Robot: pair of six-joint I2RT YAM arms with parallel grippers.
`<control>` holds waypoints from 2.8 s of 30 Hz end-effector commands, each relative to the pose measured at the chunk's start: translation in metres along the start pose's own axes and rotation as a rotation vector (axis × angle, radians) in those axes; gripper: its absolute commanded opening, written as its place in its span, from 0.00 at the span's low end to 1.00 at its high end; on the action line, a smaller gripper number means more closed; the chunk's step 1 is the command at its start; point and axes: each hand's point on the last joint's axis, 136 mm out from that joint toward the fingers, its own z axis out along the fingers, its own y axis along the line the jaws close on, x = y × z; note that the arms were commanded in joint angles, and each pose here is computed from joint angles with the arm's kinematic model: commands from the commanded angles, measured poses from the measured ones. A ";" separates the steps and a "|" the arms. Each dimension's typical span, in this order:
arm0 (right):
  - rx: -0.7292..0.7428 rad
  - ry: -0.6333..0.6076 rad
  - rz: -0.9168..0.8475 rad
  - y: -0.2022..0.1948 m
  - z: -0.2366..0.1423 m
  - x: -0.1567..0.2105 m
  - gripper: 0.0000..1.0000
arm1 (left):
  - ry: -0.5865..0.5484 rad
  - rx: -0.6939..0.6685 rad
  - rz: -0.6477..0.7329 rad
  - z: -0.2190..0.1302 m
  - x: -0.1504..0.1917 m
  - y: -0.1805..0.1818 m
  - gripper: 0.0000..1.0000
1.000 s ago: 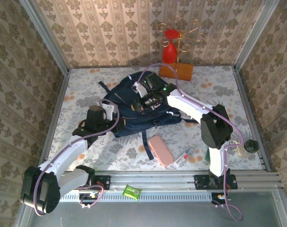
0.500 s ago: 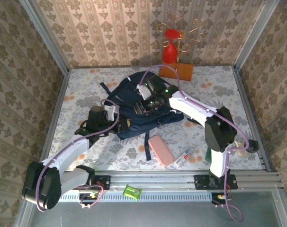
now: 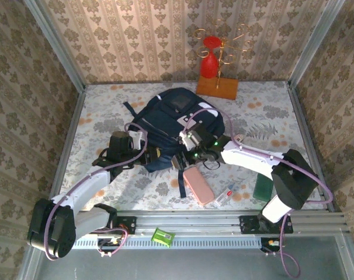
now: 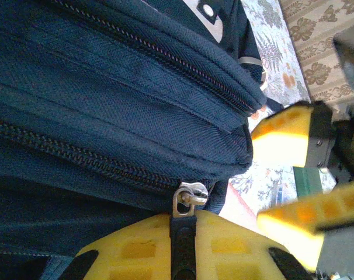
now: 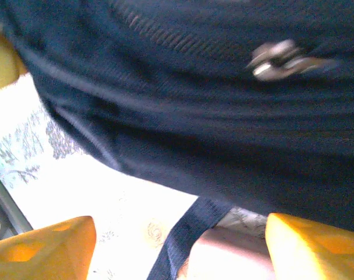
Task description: Pack the student bag
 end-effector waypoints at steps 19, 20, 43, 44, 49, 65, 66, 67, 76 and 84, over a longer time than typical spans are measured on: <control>0.264 -0.143 -0.244 -0.005 0.040 -0.031 0.55 | 0.028 -0.025 0.000 -0.005 0.001 -0.002 0.00; 0.279 -0.142 -0.238 -0.009 0.041 -0.029 0.44 | 0.029 -0.032 -0.003 -0.005 0.002 0.000 0.00; 0.350 -0.142 -0.095 -0.062 0.021 0.014 0.00 | -0.028 -0.495 0.069 -0.022 -0.018 0.075 0.00; 0.341 -0.145 -0.091 -0.063 0.020 0.015 0.00 | -0.025 -0.510 0.073 -0.021 -0.019 0.078 0.00; 0.325 -0.172 -0.082 -0.071 0.010 0.015 0.00 | -0.030 -0.604 0.104 -0.024 -0.022 0.096 0.00; 0.409 -0.154 0.076 -0.128 -0.022 0.017 0.00 | 0.039 -0.534 0.173 -0.011 -0.002 0.084 0.00; 0.406 -0.153 0.071 -0.128 -0.022 0.016 0.00 | 0.064 -0.501 0.188 -0.007 0.008 0.075 0.00; 0.405 -0.152 0.069 -0.127 -0.022 0.014 0.00 | 0.071 -0.487 0.195 -0.007 0.013 0.071 0.00; 0.216 -0.159 -0.079 -0.088 -0.002 -0.023 0.00 | 0.113 -0.435 0.188 -0.023 0.053 0.049 0.00; 0.436 -0.088 -0.003 -0.148 -0.002 -0.055 0.01 | 0.090 -0.389 0.211 -0.006 0.052 0.031 0.00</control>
